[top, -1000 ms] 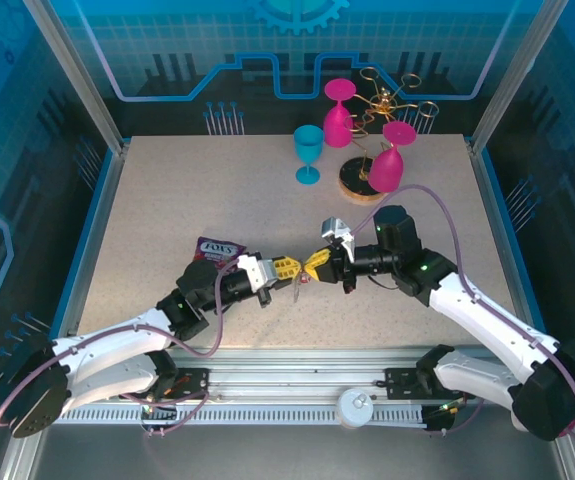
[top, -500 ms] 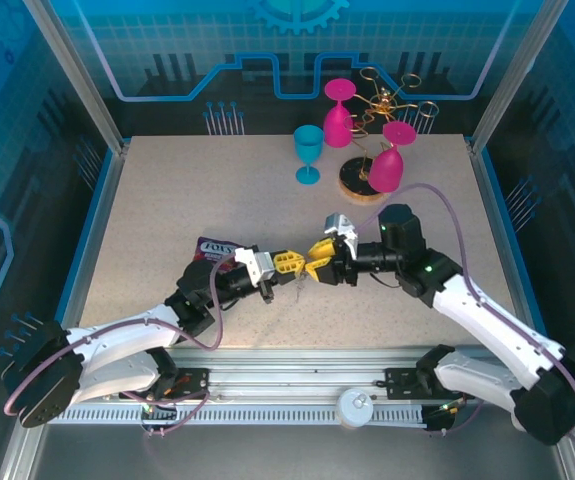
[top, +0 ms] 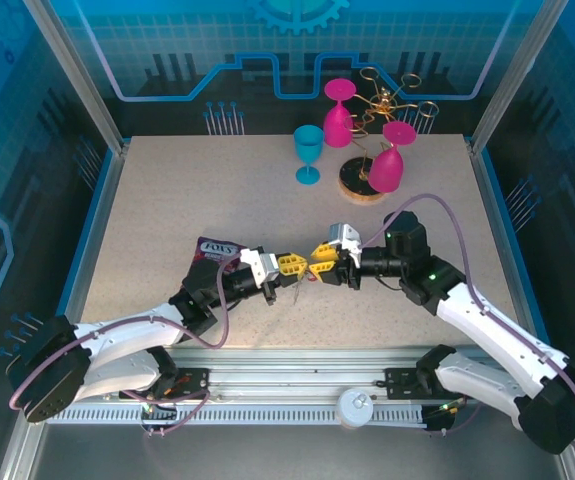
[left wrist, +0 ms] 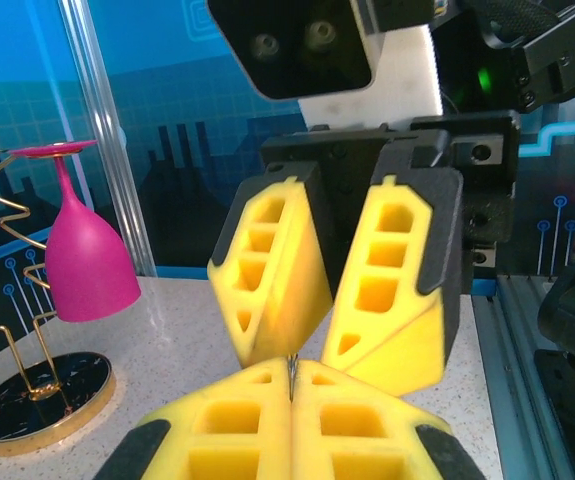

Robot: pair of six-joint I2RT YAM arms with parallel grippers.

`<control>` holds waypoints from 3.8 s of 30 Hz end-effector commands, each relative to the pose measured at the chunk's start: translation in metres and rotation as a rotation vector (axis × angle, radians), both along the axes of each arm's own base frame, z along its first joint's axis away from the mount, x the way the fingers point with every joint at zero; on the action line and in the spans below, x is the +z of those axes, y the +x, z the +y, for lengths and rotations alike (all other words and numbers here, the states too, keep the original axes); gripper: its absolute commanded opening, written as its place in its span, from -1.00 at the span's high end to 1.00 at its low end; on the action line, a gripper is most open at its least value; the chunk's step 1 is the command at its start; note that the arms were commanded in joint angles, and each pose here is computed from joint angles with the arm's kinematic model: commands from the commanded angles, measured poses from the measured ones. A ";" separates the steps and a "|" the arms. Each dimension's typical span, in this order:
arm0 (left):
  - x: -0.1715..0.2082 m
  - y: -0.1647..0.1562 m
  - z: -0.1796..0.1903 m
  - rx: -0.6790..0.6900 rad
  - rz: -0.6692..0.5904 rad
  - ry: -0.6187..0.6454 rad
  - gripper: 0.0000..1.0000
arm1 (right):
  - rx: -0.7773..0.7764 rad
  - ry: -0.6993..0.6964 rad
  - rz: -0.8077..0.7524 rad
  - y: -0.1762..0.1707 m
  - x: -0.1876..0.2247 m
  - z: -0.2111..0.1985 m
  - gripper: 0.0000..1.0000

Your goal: Put the keys on the keyring

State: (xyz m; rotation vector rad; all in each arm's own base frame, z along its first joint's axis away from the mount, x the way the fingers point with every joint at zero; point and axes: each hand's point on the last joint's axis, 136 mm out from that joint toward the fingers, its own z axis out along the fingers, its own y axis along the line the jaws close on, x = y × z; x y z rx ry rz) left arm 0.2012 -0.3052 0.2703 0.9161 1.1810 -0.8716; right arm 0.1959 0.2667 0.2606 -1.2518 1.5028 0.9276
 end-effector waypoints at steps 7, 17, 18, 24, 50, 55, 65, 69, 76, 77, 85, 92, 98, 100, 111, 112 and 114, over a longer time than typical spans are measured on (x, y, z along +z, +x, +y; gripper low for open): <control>0.011 -0.012 -0.005 -0.071 -0.023 -0.029 1.00 | 0.087 0.039 -0.074 -0.007 0.014 0.010 0.63; 0.004 -0.008 -0.002 -0.045 0.014 -0.021 1.00 | 0.137 0.055 -0.086 -0.015 0.021 0.012 1.00; 0.001 -0.005 0.000 -0.029 0.023 -0.010 1.00 | 0.136 0.037 -0.081 -0.014 0.018 0.011 1.00; -0.034 0.002 0.003 0.024 0.092 0.201 0.81 | 0.152 -0.099 -0.037 -0.016 -0.005 0.010 1.00; -0.073 -0.009 0.013 0.015 0.152 0.271 1.00 | 0.158 -0.036 0.022 -0.009 -0.050 0.030 0.45; -0.067 -0.014 0.018 0.009 0.163 0.196 1.00 | 0.164 0.004 -0.010 -0.009 -0.064 0.029 0.34; -0.065 -0.019 0.026 0.011 0.181 0.134 1.00 | 0.187 0.044 -0.041 -0.012 -0.075 0.033 0.39; -0.065 -0.019 0.026 0.010 0.183 0.129 1.00 | 0.207 0.065 -0.032 -0.015 -0.073 0.035 0.47; -0.064 -0.019 0.024 -0.002 0.188 0.107 1.00 | 0.224 0.076 -0.026 -0.016 -0.072 0.037 0.75; -0.065 -0.019 0.024 -0.003 0.191 0.105 1.00 | 0.227 0.081 -0.023 -0.016 -0.071 0.038 0.83; -0.076 -0.009 0.028 0.056 0.220 0.114 0.64 | 0.198 0.042 0.030 -0.011 -0.077 0.038 1.00; -0.094 -0.010 0.030 0.060 0.218 0.282 0.58 | 0.187 -0.076 0.055 -0.011 -0.087 0.031 1.00; -0.100 -0.012 0.030 0.046 0.215 0.369 0.68 | 0.201 -0.149 0.038 -0.014 -0.088 0.031 1.00; -0.099 -0.012 0.029 0.041 0.214 0.376 0.68 | 0.205 -0.187 0.027 -0.015 -0.089 0.032 1.00; -0.093 -0.007 0.028 0.052 0.196 0.414 1.00 | 0.260 -0.295 -0.035 -0.029 -0.081 0.036 1.00; -0.091 -0.007 0.028 0.053 0.189 0.411 1.00 | 0.251 -0.285 -0.038 -0.028 -0.079 0.036 1.00; -0.087 -0.007 0.029 0.054 0.172 0.398 1.00 | 0.206 -0.245 -0.023 -0.023 -0.073 0.032 0.92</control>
